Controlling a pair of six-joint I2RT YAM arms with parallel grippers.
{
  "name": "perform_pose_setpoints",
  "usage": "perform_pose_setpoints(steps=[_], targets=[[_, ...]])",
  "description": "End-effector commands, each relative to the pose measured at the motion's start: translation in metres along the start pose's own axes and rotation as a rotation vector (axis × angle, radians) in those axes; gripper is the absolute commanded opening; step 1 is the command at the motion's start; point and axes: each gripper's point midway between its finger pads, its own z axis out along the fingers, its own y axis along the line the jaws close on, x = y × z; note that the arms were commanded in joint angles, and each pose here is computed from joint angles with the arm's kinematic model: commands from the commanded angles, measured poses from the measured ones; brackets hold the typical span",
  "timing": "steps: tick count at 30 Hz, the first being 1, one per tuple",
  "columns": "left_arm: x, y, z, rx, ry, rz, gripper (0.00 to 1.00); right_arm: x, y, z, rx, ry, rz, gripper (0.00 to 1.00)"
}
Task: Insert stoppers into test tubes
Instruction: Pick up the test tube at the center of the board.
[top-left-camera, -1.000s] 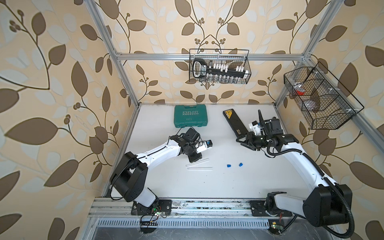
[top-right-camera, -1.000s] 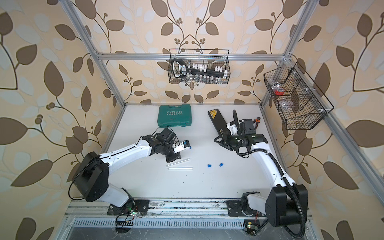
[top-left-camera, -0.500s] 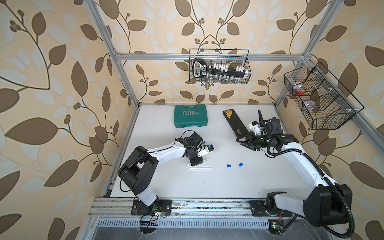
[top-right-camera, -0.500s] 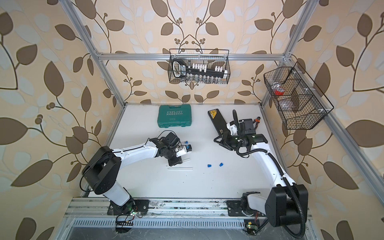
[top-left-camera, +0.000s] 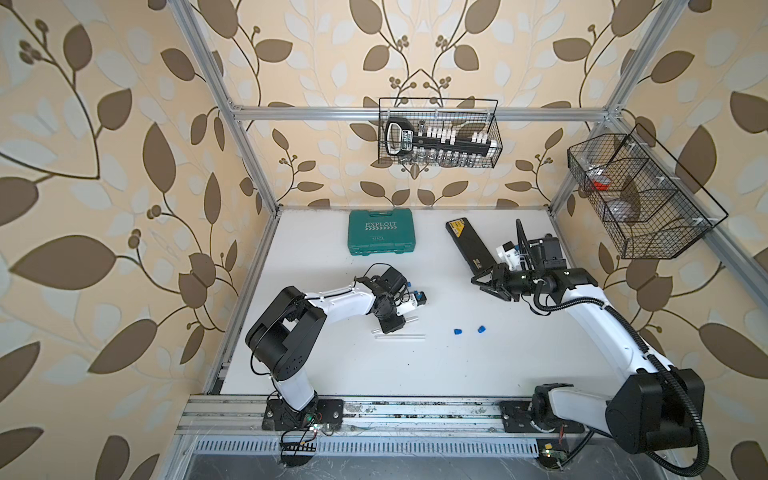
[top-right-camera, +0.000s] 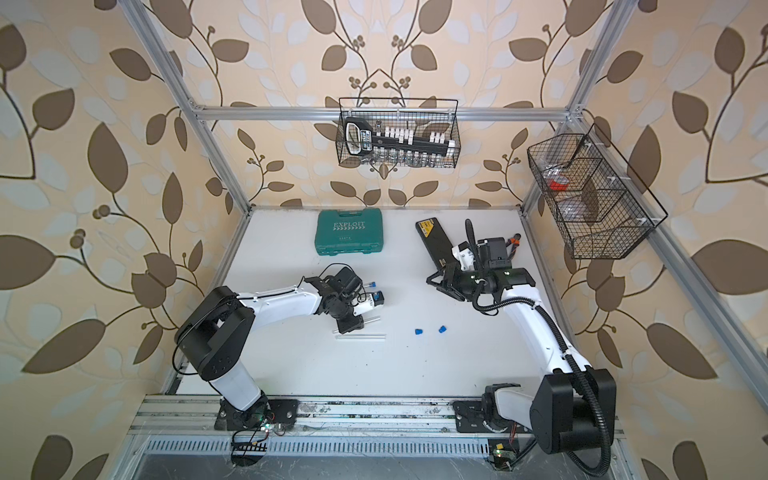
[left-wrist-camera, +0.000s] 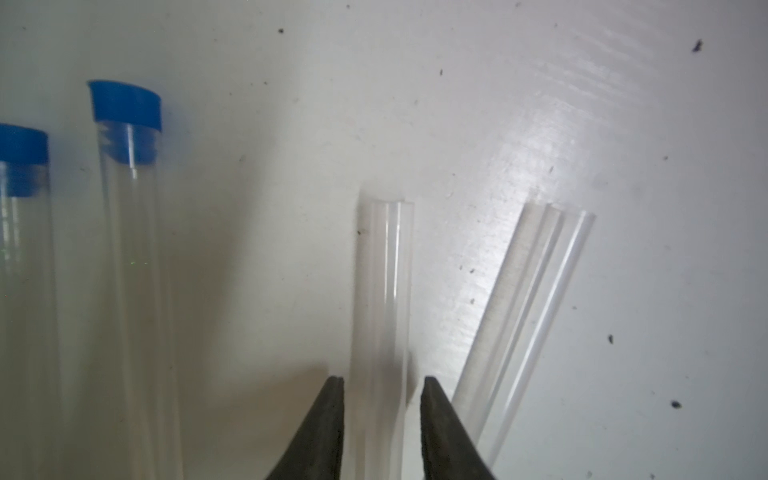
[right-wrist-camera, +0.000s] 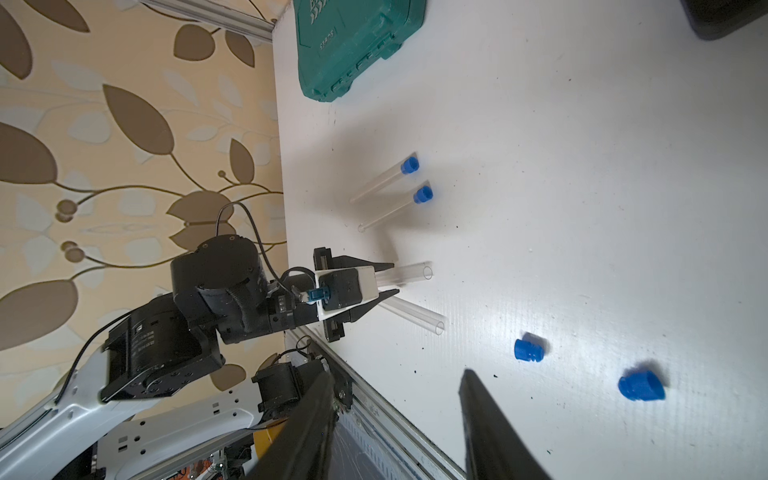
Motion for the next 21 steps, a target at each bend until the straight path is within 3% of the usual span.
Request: perform_pose_setpoints(steps=[1, 9, 21], targets=[[-0.001, 0.001, 0.004, -0.013, 0.003, 0.018, 0.32, -0.002, 0.007, -0.002, -0.022, 0.0, -0.02, 0.47], [0.007, -0.002, 0.008, 0.007, 0.044, 0.032, 0.31, -0.003, 0.009, -0.003, -0.025, -0.006, -0.025, 0.47], [0.022, 0.0, 0.014, -0.004, 0.117, 0.047, 0.21, -0.003, 0.011, -0.004, -0.034, -0.003, -0.028, 0.47]])
